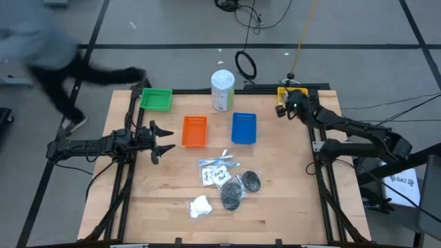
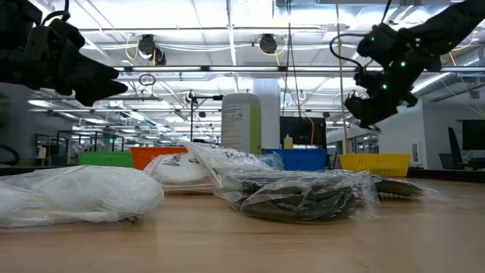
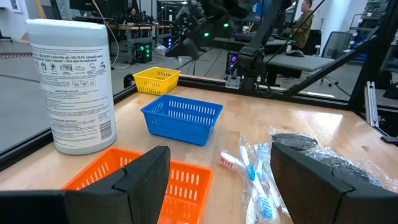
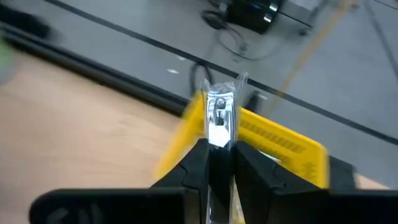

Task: Pick & Place Travel size toiletries
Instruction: Put the nail cutter into the yellow bin

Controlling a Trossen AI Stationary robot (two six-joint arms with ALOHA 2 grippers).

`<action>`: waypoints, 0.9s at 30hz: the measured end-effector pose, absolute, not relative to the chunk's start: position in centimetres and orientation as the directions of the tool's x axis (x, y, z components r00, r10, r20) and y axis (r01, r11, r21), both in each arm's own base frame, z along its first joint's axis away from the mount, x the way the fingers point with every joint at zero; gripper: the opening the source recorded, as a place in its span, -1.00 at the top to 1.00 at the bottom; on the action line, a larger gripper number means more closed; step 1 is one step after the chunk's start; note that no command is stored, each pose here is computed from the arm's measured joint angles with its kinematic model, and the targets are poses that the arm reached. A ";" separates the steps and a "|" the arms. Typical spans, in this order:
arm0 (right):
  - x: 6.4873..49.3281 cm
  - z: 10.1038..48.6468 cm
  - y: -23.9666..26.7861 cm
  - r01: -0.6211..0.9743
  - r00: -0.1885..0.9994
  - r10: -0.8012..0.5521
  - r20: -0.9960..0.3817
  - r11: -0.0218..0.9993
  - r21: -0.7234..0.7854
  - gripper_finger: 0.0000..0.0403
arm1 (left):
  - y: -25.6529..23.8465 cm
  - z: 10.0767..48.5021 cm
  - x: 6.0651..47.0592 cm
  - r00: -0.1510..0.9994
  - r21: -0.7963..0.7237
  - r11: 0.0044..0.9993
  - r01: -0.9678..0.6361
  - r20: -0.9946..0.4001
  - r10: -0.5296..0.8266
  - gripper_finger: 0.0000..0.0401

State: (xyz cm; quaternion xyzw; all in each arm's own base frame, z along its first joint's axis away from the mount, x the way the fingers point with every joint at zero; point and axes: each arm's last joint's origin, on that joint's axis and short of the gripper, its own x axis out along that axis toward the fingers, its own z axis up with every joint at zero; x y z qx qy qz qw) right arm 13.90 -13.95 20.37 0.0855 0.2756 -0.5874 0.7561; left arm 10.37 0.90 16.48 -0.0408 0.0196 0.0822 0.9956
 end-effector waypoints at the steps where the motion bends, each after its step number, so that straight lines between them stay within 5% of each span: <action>1: 13.4 20.2 -14.3 0.941 0.132 -0.845 -0.519 0.271 -0.202 0.76 | 0.9 16.5 10.4 0.986 -0.078 0.983 -0.166 -0.046 0.162 -0.36; 8: 11.7 18.8 -15.6 0.968 0.072 -0.902 -0.426 0.167 -0.189 0.60 | 0.9 16.5 10.4 0.986 -0.078 0.983 -0.165 -0.046 0.162 -0.36; 22: 11.7 18.2 -15.4 0.971 0.102 -0.916 -0.387 0.177 -0.162 0.21 | 0.9 16.5 10.4 0.986 -0.078 0.983 -0.166 -0.046 0.162 -0.36; 27: 13.0 18.5 -14.8 0.880 0.456 -0.792 -0.406 0.471 0.069 0.16 | 0.9 16.5 10.4 0.986 -0.078 0.983 -0.165 -0.046 0.162 -0.36</action>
